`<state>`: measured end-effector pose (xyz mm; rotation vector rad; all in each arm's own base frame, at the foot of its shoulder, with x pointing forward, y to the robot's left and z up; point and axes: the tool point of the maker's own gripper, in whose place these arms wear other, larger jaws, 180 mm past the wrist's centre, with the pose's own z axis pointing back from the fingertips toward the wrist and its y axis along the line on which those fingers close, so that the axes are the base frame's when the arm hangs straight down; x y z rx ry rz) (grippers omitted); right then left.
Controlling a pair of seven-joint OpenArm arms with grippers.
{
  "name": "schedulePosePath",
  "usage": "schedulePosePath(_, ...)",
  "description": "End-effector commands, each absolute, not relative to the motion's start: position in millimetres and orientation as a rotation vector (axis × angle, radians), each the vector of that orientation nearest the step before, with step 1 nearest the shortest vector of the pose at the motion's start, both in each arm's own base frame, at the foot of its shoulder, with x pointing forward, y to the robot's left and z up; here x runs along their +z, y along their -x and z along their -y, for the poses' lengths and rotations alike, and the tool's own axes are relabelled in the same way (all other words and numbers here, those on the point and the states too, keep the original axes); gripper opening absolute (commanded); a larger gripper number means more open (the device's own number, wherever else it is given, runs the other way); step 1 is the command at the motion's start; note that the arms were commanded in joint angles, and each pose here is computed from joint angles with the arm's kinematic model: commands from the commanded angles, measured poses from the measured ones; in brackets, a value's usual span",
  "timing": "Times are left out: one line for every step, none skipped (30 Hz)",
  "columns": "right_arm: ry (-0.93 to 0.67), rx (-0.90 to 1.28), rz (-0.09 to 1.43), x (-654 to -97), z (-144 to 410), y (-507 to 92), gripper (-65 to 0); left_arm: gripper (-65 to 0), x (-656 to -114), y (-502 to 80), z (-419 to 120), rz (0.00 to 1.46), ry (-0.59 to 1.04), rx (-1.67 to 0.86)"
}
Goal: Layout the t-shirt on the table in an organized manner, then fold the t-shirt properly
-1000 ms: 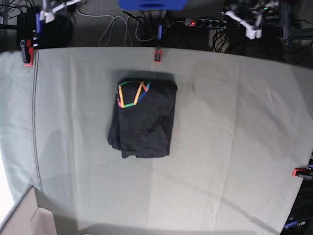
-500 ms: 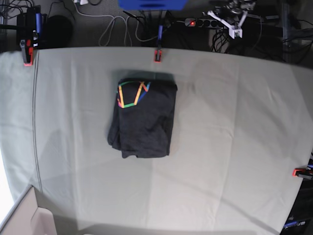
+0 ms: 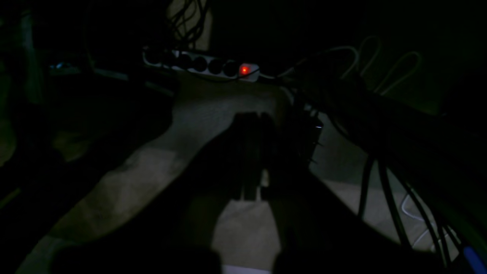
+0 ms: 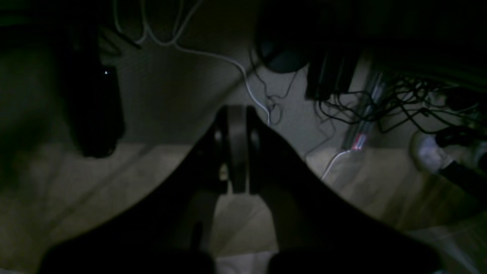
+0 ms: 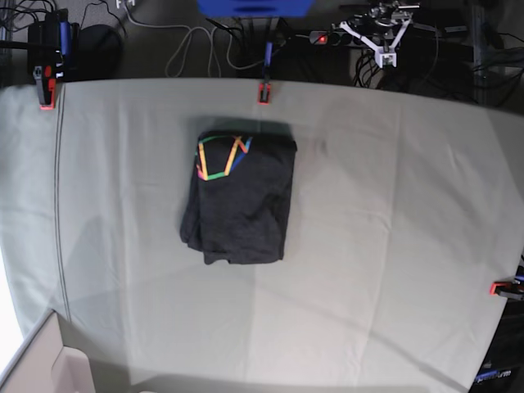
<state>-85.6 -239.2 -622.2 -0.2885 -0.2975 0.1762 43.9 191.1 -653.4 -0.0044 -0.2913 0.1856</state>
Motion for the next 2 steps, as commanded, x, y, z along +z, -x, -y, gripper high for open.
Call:
schedulePosePath(0.293,0.179,0.29,-620.0,239.7,94.6,-65.0,-65.0,-652.7,-43.7,-195.7,0.297,-0.007,0.188)
schedulePosePath(0.291,0.178,0.292,-620.3,238.8,93.7,-65.0,-65.0,-652.7,-42.9,-195.7,0.297,-0.007,0.187)
